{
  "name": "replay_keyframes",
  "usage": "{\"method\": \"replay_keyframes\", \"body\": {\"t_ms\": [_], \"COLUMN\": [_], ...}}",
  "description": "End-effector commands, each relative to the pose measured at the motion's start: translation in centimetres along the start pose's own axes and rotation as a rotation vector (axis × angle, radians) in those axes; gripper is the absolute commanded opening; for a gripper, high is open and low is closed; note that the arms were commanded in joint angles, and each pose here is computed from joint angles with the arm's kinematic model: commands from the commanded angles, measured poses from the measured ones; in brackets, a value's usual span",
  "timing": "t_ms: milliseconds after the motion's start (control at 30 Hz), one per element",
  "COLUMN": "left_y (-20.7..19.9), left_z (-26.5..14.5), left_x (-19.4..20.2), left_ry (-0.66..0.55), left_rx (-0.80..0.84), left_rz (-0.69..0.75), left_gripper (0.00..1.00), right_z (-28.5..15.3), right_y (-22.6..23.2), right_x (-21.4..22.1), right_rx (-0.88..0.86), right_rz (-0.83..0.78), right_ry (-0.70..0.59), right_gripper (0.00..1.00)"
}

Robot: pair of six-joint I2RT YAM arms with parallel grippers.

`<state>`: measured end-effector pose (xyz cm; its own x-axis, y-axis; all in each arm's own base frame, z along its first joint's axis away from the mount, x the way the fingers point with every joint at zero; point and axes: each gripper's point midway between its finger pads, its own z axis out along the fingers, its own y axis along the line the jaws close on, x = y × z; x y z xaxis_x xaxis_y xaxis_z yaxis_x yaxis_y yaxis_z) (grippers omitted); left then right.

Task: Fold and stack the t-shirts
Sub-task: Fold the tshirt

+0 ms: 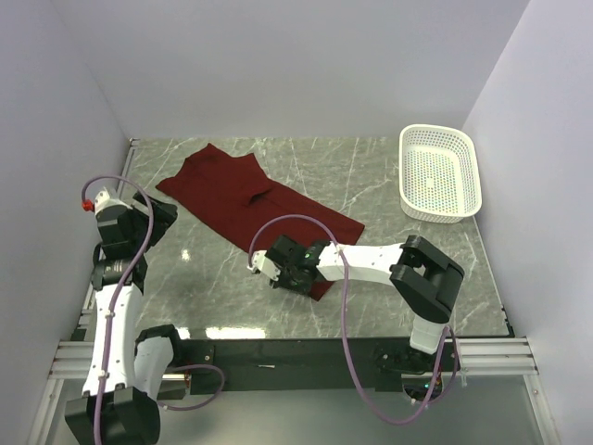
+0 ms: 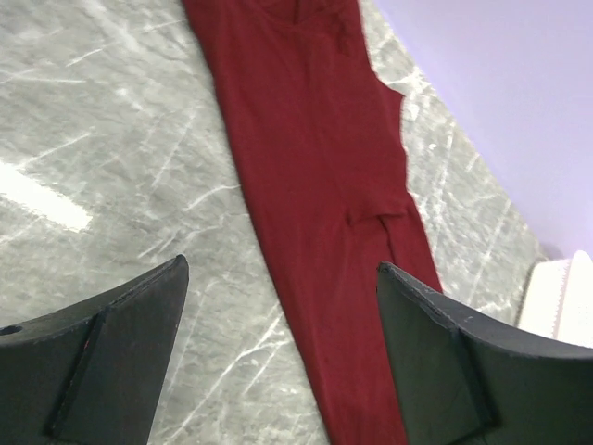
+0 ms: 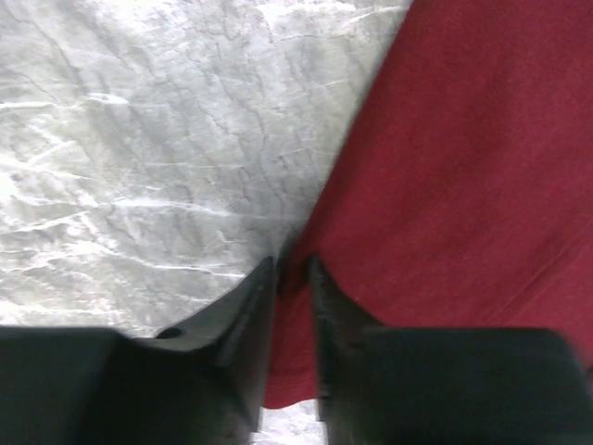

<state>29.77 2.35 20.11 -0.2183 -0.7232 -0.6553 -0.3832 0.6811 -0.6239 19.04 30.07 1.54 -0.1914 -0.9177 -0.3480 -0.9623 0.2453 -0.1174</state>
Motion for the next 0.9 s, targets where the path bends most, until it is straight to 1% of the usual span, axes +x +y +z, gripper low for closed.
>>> {"method": "replay_keyframes", "body": {"t_ms": [0,33,100,133,200,267,333,367,400,433,467,500,533,567,600,667,700,733,767,800,833,867], "left_y": [-0.6,-0.6,-0.5,-0.8,-0.9,-1.1,-1.1,-1.1,-1.1,-1.1,-0.9,-0.9,-0.8,-0.4,-0.3,0.2,0.3,0.2,0.1,-0.2,-0.2,-0.4], "left_z": [-0.9,-1.0,-1.1,-1.3,-1.4,-1.5,-1.5,-1.6,-1.8,-1.9,-2.0,-2.3,-2.4,-2.5,-2.7,-2.5,-2.2,-2.1,-1.8,-1.3,-0.9,-0.6], "left_x": [0.8,0.9,1.5,1.7,2.2,2.7,3.1,3.1,3.1,3.0,3.3,3.2,3.2,3.4,3.3,3.8,4.2,4.2,4.4,4.4,4.6,4.8], "left_ry": [0.026,0.028,0.042,0.050,0.067,0.090,0.106,0.108,0.105,0.105,0.116,0.113,0.115,0.119,0.116,0.130,0.139,0.143,0.149,0.154,0.164,0.173], "left_rx": [0.050,0.055,0.063,0.084,0.098,0.115,0.121,0.122,0.124,0.124,0.112,0.111,0.105,0.091,0.087,0.075,0.076,0.083,0.091,0.107,0.113,0.121], "left_rz": [-0.005,-0.006,-0.010,-0.010,-0.010,-0.012,-0.011,-0.010,-0.007,-0.004,0.000,0.008,0.013,0.021,0.029,0.040,0.033,0.031,0.019,0.009,0.001,-0.017], "left_gripper": [0.88,0.88,0.88,0.88,0.88,0.87,0.87,0.87,0.87,0.87,0.87,0.87,0.87,0.87,0.87,0.87,0.87,0.87,0.87,0.87,0.87,0.86], "right_z": [0.7,0.7,0.4,0.2,-0.6,-1.2,-1.3,-1.9,-0.9,-1.5,-1.3,0.5,0.6,-0.7,-0.6,-1.8,-3.9,-3.8,-4.6,-6.2,-6.2,-6.9], "right_y": [-0.2,0.1,0.9,1.5,3.5,7.1,9.9,12.3,13.2,13.7,14.0,14.1,13.8,13.4,11.8,9.8,6.8,5.1,3.4,-1.4,-2.8,-4.3], "right_x": [1.1,1.2,0.9,0.6,-0.5,-2.3,-3.7,-6.0,-6.7,-10.3,-11.8,-12.2,-13.5,-16.1,-16.5,-16.7,-16.8,-15.1,-14.8,-13.8,-12.5,-12.3], "right_rx": [0.020,0.002,-0.040,-0.066,-0.154,-0.242,-0.301,-0.333,-0.344,-0.328,-0.325,-0.335,-0.341,-0.342,-0.344,-0.355,-0.344,-0.345,-0.347,-0.310,-0.322,-0.342], "right_rz": [0.009,0.007,-0.010,-0.022,-0.072,-0.175,-0.235,-0.280,-0.286,-0.294,-0.270,-0.254,-0.243,-0.231,-0.191,-0.147,-0.106,-0.066,-0.034,0.058,0.120,0.193], "right_ry": [0.055,0.056,0.043,0.030,-0.016,-0.071,-0.100,-0.150,-0.143,-0.215,-0.221,-0.181,-0.187,-0.221,-0.222,-0.256,-0.310,-0.301,-0.336,-0.385,-0.387,-0.423], "right_gripper": [0.26,0.19,0.09,0.00,0.00,0.00,0.00,0.00,0.00,0.04,0.14,0.24,0.42,0.47,0.50,0.55,0.61,0.62,0.63,0.64,0.65,0.65]}}
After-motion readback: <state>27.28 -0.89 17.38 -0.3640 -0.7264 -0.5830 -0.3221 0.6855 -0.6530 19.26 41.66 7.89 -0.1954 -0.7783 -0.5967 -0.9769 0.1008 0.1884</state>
